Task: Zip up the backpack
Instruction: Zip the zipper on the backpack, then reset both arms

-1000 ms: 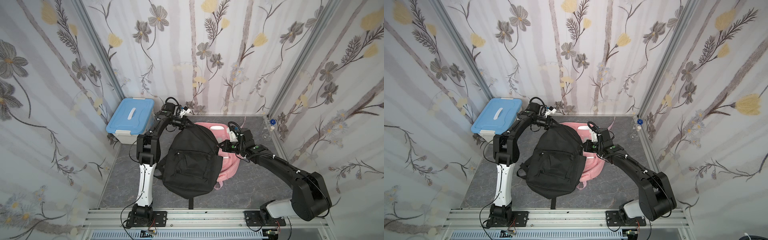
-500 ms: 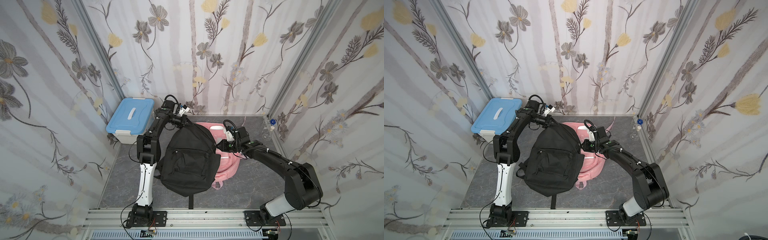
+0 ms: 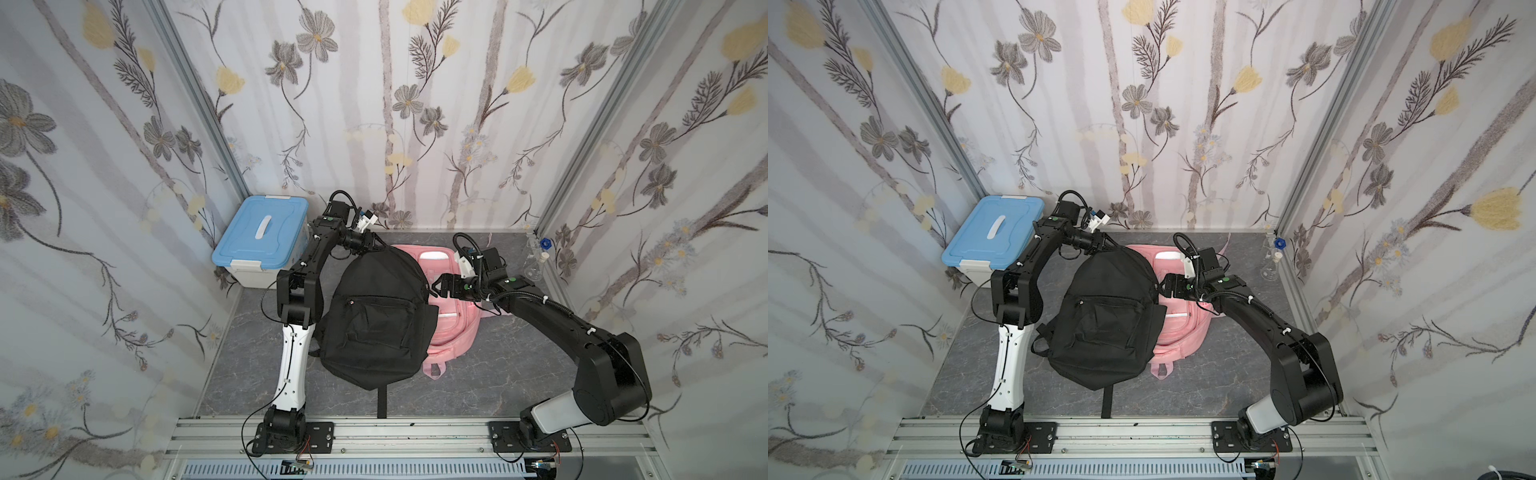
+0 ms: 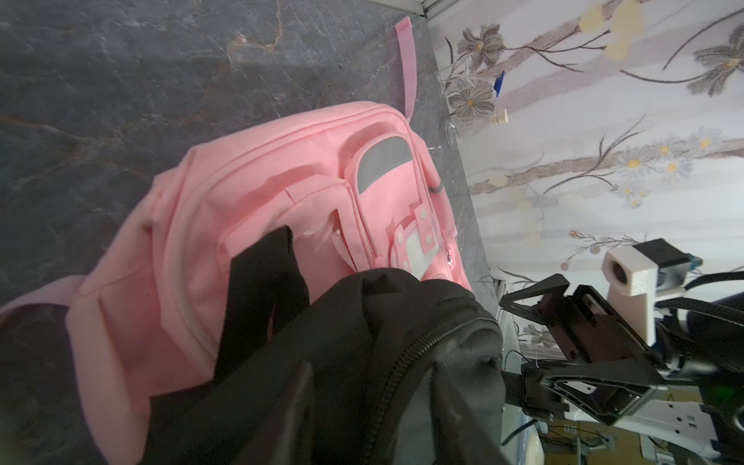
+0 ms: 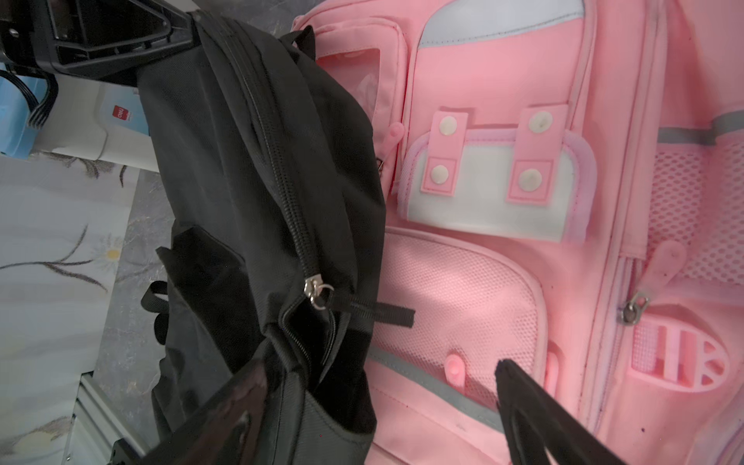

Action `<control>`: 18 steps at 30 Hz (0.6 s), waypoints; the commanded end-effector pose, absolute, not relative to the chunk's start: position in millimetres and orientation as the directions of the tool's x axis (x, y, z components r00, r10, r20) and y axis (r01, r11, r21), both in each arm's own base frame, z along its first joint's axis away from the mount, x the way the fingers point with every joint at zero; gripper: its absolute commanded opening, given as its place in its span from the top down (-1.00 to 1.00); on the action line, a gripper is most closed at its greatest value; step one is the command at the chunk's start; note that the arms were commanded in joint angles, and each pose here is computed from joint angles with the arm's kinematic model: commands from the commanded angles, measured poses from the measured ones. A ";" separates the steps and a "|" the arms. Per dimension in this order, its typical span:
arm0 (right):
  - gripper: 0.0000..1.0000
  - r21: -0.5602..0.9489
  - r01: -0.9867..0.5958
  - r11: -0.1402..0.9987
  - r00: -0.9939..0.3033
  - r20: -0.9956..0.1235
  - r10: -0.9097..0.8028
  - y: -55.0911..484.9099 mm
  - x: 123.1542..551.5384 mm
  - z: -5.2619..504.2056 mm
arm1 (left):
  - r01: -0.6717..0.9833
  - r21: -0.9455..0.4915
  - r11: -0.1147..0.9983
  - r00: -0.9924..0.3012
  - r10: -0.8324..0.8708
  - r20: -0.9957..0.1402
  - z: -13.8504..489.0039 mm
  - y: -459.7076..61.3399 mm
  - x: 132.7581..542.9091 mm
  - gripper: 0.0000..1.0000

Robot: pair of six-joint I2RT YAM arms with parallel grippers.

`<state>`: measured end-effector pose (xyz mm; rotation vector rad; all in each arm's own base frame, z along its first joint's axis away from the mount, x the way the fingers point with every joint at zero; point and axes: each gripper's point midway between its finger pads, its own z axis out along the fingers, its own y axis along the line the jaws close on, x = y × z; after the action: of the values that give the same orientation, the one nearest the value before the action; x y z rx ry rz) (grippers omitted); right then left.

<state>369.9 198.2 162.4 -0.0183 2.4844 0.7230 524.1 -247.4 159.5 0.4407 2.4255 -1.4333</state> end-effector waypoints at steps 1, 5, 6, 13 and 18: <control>-0.99 0.440 -0.144 0.887 -0.821 -0.554 0.142 192.7 391.1 168.7 | 0.323 -0.750 0.577 -0.933 0.062 -0.354 141.9 -236.7 542.4 -1.00; -0.99 0.361 -0.162 0.918 -0.725 -0.675 0.138 188.7 412.1 197.2 | 0.351 -0.707 0.614 -0.900 0.011 -0.436 171.2 -231.0 554.2 -1.00; -0.99 0.336 -0.172 0.926 -0.706 -0.697 0.122 188.8 415.5 205.5 | 0.371 -0.687 0.624 -0.878 -0.004 -0.478 183.9 -229.5 557.7 -1.00; -0.99 0.128 -0.018 0.992 -0.532 -0.841 0.099 136.5 417.7 269.1 | 0.390 -0.481 0.785 -0.661 -0.125 -0.740 272.2 -189.1 582.3 -1.00; -0.99 -0.057 0.239 0.969 -0.355 -0.934 0.032 51.1 368.9 317.4 | 0.313 -0.369 0.875 -0.543 -0.154 -0.826 307.2 -151.6 539.5 -1.00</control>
<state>388.4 104.7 301.0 0.1081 2.0209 0.0713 542.2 -179.1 279.6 0.1988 2.1765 -0.7687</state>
